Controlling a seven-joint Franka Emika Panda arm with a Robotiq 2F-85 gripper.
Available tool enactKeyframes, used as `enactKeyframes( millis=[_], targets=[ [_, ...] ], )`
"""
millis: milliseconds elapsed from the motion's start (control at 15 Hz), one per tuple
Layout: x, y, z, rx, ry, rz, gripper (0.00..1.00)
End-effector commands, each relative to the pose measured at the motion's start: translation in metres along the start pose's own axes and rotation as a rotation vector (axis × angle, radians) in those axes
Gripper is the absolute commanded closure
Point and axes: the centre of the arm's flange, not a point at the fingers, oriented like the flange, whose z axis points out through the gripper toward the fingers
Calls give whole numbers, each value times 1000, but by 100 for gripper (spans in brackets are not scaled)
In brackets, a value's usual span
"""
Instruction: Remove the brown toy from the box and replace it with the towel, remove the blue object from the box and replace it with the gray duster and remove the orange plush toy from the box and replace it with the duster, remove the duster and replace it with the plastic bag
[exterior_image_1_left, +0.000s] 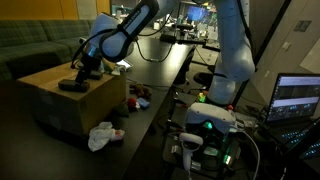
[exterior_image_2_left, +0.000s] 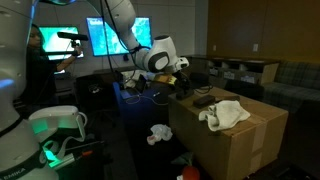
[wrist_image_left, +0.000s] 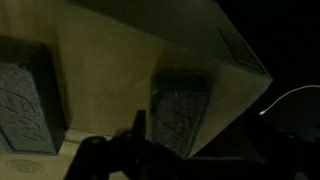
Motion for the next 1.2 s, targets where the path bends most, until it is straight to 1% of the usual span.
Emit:
enactKeyframes(
  millis=[0, 600, 667, 733, 867, 933, 1000, 1133],
  targets=[
    [7, 10, 6, 8, 13, -24, 0],
    [8, 20, 19, 35, 0, -31, 0],
    [8, 20, 21, 36, -1, -35, 4],
    [8, 20, 22, 37, -2, -38, 26],
    [8, 21, 20, 42, -8, -42, 31],
    [7, 20, 20, 42, -10, -44, 38],
    [7, 20, 19, 45, -16, -46, 48],
    [6, 20, 16, 50, -35, -53, 62]
  ],
)
